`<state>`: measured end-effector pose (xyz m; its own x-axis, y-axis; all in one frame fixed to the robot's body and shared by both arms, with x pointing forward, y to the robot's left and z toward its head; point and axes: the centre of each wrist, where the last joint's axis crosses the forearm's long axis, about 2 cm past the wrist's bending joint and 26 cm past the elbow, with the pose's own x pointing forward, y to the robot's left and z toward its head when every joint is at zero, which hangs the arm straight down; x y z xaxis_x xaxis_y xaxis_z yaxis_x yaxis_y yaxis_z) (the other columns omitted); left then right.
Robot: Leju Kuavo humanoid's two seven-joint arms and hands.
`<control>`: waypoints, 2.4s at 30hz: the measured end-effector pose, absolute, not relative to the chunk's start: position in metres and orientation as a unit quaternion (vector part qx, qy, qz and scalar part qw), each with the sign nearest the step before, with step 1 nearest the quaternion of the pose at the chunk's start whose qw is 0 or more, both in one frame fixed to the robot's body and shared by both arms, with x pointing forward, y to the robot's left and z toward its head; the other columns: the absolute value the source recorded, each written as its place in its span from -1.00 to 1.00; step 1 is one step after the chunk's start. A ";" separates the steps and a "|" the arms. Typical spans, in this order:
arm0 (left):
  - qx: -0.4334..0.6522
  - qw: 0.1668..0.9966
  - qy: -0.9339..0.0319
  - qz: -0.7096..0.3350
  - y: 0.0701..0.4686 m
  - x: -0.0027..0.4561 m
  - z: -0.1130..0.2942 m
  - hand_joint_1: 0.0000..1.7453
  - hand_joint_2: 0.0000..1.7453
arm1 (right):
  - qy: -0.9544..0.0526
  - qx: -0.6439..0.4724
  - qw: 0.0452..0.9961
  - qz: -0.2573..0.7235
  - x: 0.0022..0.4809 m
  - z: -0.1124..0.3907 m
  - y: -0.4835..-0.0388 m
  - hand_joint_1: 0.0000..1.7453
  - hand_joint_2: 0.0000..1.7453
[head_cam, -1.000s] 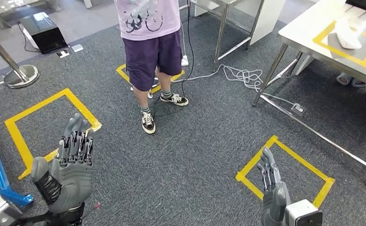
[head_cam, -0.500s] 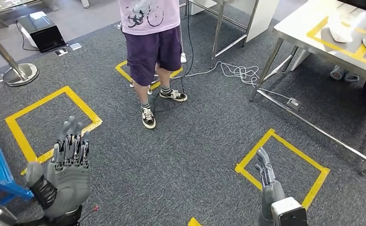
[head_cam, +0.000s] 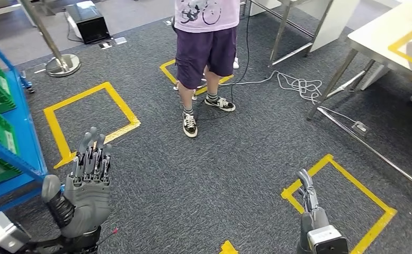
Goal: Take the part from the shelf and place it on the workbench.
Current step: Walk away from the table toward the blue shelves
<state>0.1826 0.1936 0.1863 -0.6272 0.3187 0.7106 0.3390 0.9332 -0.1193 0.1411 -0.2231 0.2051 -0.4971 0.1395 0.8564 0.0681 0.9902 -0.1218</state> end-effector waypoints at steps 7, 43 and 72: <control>-0.182 0.394 -0.901 -0.013 0.193 0.182 0.185 -1.00 -1.00 | -0.864 -0.063 0.497 0.039 0.138 0.203 -0.223 -1.00 -1.00; -0.180 0.394 -0.901 -0.012 0.192 0.183 0.185 -1.00 -1.00 | -0.863 -0.066 0.499 0.040 0.135 0.200 -0.223 -1.00 -1.00; -0.182 0.398 -0.899 -0.015 0.191 0.183 0.182 -1.00 -1.00 | -0.869 -0.064 0.488 0.040 0.135 0.200 -0.223 -1.00 -1.00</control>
